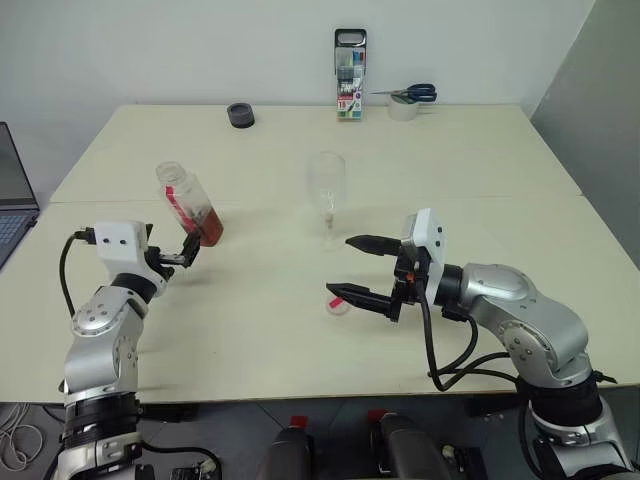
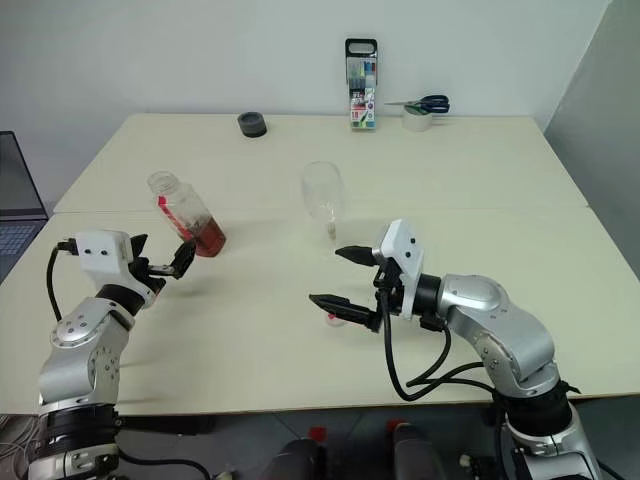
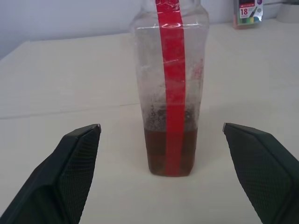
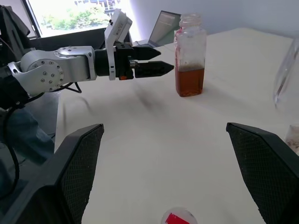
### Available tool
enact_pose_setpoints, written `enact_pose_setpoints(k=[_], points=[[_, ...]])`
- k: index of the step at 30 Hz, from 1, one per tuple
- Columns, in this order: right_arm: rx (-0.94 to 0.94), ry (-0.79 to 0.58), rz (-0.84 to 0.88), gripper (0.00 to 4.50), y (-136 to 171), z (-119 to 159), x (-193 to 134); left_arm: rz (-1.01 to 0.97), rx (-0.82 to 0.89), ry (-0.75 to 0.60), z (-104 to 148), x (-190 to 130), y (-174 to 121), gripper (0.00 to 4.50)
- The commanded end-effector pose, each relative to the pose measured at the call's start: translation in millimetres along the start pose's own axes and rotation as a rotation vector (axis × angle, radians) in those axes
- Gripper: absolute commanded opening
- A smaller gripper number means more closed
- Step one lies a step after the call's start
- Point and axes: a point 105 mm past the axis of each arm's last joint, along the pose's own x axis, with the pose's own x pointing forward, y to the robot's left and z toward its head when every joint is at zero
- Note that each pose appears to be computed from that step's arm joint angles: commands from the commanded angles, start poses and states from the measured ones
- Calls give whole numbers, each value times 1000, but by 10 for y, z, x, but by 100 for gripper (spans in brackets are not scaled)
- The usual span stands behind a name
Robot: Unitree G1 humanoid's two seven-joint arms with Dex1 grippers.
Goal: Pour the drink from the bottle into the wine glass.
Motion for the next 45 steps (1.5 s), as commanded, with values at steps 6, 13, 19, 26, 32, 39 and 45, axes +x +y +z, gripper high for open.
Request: enact_pose_setpoints(k=[6, 13, 19, 26, 32, 39, 45], points=[[-47, -48, -2, 448, 46, 182, 16, -64, 48, -44, 106, 321, -50, 450], [-48, -47, -28, 448, 48, 196, 4, -54, 76, -57, 141, 521, 11, 450], [-37, -50, -59, 450, 20, 203, -20, -54, 60, -72, 141, 584, 52, 327], [-33, -52, -82, 450, -16, 203, -36, -48, 63, -67, 96, 561, 87, 172], [-45, -81, -167, 450, -143, 237, -75, -78, 216, -114, 445, 682, -12, 172], [-89, -155, -270, 450, -304, 370, -78, -240, 500, -224, 1124, 856, -356, 172], [-110, -176, -286, 450, -356, 394, -57, -355, 643, -279, 1378, 908, -646, 172]])
